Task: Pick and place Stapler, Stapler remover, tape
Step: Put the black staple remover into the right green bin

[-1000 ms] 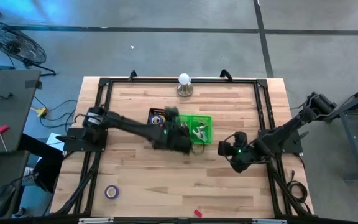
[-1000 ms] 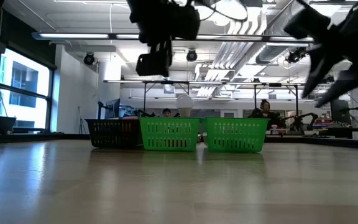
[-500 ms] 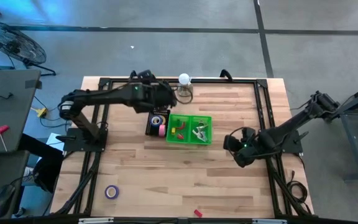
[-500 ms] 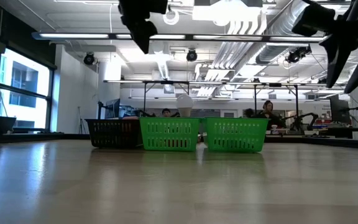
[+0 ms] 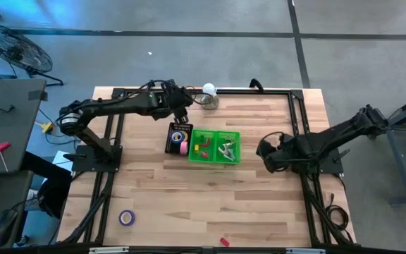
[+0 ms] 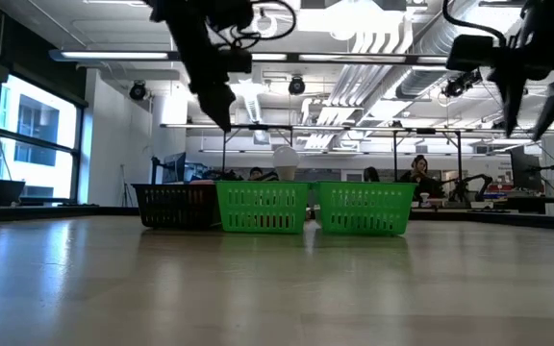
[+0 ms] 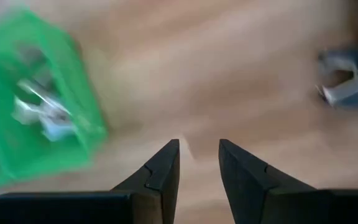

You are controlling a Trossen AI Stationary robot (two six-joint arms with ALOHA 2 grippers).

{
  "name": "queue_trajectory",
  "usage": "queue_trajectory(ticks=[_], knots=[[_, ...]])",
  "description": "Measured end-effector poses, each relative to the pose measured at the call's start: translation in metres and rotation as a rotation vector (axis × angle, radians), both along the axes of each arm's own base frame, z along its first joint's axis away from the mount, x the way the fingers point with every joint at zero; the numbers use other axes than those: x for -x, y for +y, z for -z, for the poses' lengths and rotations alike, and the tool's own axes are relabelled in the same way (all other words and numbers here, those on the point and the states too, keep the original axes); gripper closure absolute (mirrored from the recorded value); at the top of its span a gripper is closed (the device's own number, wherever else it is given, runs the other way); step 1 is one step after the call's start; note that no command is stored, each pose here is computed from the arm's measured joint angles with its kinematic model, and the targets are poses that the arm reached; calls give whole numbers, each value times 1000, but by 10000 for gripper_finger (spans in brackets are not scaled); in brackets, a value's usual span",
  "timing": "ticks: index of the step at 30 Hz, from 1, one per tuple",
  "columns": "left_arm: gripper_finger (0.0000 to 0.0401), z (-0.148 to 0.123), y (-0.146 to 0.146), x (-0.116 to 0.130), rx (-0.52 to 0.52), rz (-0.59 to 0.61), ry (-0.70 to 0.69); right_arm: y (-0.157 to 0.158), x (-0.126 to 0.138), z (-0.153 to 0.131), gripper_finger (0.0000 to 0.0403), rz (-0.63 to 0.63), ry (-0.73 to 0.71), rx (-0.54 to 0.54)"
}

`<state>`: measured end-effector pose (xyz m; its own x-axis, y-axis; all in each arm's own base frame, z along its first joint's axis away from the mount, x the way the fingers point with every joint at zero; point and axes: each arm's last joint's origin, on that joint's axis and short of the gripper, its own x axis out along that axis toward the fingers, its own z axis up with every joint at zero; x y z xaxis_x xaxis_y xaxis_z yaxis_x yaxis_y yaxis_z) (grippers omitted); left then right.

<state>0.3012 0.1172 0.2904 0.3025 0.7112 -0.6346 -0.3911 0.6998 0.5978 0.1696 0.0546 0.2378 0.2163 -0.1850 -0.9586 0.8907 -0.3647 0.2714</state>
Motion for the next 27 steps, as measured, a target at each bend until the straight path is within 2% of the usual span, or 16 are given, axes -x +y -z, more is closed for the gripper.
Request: queue_trajectory(ticks=[4,9,15,21,27], knots=[[113,15,8,8,68,15,13,6,1,3,299,-23,59,-82],[113,38,15,16,140,49,57,3,8,10,299,1,259,-166],[113,53,18,17,128,87,31,7,20,13,299,23,483,-251],[113,54,18,16,135,116,12,14,22,32,299,-5,526,-268],[113,55,16,15,184,160,-5,15,26,62,299,-97,478,-295]])
